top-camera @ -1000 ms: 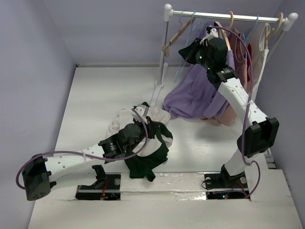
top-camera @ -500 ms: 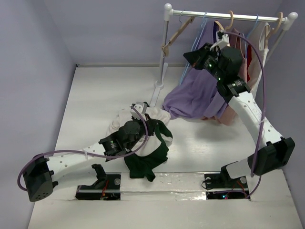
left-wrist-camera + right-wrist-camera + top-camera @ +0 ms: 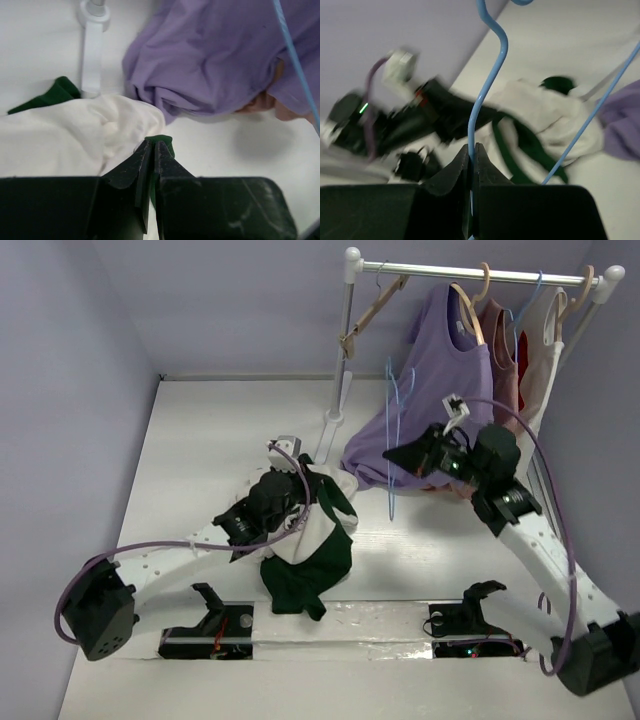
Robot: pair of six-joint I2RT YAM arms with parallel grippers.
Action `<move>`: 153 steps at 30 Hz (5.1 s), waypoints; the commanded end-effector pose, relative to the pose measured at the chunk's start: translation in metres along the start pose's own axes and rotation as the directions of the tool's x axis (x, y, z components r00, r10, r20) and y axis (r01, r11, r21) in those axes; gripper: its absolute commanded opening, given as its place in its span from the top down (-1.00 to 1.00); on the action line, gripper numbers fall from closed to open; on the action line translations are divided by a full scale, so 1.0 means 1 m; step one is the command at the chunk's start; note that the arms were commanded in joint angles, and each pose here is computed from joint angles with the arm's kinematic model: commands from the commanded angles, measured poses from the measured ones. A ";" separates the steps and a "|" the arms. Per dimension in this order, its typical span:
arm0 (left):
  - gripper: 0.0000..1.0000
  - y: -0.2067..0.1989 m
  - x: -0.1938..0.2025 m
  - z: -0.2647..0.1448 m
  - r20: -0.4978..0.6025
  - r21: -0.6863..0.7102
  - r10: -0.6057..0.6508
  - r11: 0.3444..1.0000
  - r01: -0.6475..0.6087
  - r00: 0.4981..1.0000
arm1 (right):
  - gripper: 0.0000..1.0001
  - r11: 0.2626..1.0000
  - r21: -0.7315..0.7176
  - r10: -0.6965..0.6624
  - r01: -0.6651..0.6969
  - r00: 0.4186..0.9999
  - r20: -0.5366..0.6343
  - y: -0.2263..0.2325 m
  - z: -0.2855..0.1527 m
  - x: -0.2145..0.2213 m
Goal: Place the t-shirt on the hanger
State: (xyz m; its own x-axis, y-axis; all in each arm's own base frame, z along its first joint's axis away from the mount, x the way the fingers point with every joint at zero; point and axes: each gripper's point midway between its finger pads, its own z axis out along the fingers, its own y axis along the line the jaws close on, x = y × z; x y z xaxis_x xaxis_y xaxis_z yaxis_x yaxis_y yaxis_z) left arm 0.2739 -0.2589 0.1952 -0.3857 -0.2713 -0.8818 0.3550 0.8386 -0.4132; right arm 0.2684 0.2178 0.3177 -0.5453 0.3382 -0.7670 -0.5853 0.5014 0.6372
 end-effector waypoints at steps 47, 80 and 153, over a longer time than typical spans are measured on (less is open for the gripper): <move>1.00 -0.011 -0.090 0.001 0.128 0.218 -0.042 0.976 0.013 0.991 | 1.00 0.870 -0.482 -0.070 -0.106 0.940 -0.335 0.103 -0.088 0.136; 1.00 -0.111 -0.150 -0.132 0.143 0.441 -0.131 0.896 0.055 0.981 | 1.00 0.897 -0.339 -0.178 0.285 0.933 0.314 0.139 0.032 0.030; 1.00 0.014 -0.043 -0.109 0.201 0.325 -0.219 0.934 0.146 0.955 | 1.00 0.718 -0.366 -0.312 0.593 0.743 0.593 0.159 -0.046 0.010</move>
State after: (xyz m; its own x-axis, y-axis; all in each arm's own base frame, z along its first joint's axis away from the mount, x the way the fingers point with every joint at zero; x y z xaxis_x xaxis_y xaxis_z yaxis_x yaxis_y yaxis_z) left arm 0.2261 -0.1622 0.2433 -0.1859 -0.4967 -0.8478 0.4507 0.7236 -0.5227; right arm 0.1292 0.2790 0.3587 -0.0705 0.4349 -0.8977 -0.9748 0.1610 0.1546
